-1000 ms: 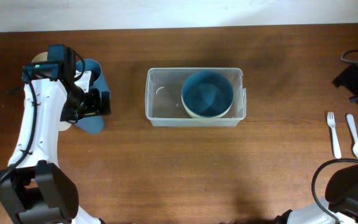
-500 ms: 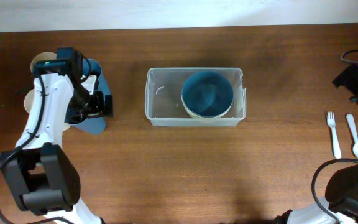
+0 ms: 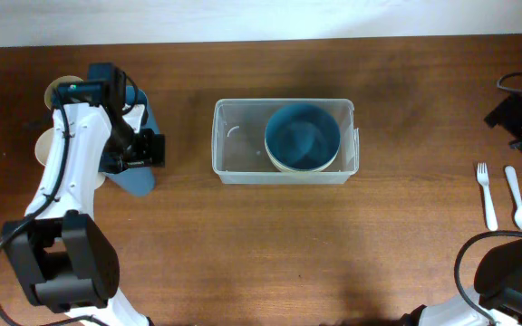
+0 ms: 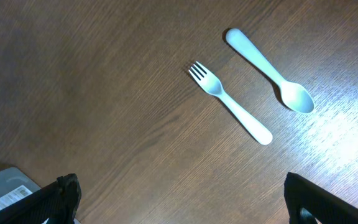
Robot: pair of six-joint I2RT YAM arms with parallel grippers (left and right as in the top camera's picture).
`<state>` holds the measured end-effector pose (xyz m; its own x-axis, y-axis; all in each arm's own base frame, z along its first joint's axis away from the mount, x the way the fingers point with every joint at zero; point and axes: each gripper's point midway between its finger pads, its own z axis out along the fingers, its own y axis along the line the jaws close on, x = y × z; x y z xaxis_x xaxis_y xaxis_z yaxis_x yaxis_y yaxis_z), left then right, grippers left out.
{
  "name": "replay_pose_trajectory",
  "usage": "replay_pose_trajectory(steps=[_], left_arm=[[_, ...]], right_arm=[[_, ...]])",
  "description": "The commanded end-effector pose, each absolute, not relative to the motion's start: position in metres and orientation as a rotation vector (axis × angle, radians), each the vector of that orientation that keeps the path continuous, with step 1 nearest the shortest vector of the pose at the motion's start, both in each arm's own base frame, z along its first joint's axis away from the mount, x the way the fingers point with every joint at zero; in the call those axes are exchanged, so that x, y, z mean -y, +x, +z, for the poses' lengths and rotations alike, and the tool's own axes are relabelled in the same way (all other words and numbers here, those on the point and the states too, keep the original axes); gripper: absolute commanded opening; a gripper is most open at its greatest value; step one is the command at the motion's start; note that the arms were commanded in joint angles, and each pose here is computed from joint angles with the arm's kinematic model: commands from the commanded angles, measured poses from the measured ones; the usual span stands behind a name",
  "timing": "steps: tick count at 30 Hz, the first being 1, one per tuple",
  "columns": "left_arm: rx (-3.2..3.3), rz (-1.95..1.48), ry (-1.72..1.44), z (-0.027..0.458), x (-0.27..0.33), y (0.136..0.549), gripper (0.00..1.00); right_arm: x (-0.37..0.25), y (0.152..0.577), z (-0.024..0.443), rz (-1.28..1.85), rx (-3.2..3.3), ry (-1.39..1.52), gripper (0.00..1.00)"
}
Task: Pack container
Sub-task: 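Lift the blue cup and carry it right over the container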
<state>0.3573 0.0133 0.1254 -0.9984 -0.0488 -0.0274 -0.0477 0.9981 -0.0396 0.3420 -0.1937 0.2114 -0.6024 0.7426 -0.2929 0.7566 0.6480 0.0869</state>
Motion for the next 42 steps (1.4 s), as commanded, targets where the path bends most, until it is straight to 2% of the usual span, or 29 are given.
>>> replay_pose_trajectory(steps=[1,4,8,14,16,22,31,39,42], left_arm=[[-3.071,-0.04,-0.059,0.142,-0.017,0.366,0.85],[-3.074,-0.041,-0.059,0.143,-0.016,0.365,0.73],[-3.087,-0.042,-0.059,0.143,-0.016,0.362,0.66],[-3.091,-0.042,-0.06,0.142,-0.016,0.361,0.41],[-3.091,-0.042,-0.06,0.142,-0.016,0.361,0.27],[-3.095,-0.043,-0.061,0.142,-0.016,0.36,0.02],[-3.115,-0.143,-0.072,0.166,-0.005,0.351,0.01],[-3.087,-0.233,-0.099,0.222,0.012,0.337,0.02],[-2.996,-0.339,-0.016,0.249,0.039,0.336,0.02]], right_arm=[[0.194,0.341,0.209,-0.066,-2.567,1.219,0.99],[0.194,0.341,0.209,-0.066,-2.567,1.219,0.99],[0.194,0.341,0.209,-0.066,-2.567,1.219,0.99],[0.194,0.341,0.209,-0.066,-2.567,1.219,0.99],[0.194,0.341,0.209,-0.066,-2.567,1.219,0.99],[0.194,0.341,0.209,-0.066,-2.567,1.219,0.99],[0.194,0.341,0.209,-0.066,-2.567,1.219,0.99],[0.194,0.341,0.209,-0.066,-2.567,1.219,0.99],[0.194,0.341,0.209,-0.066,-2.567,1.219,0.99]])
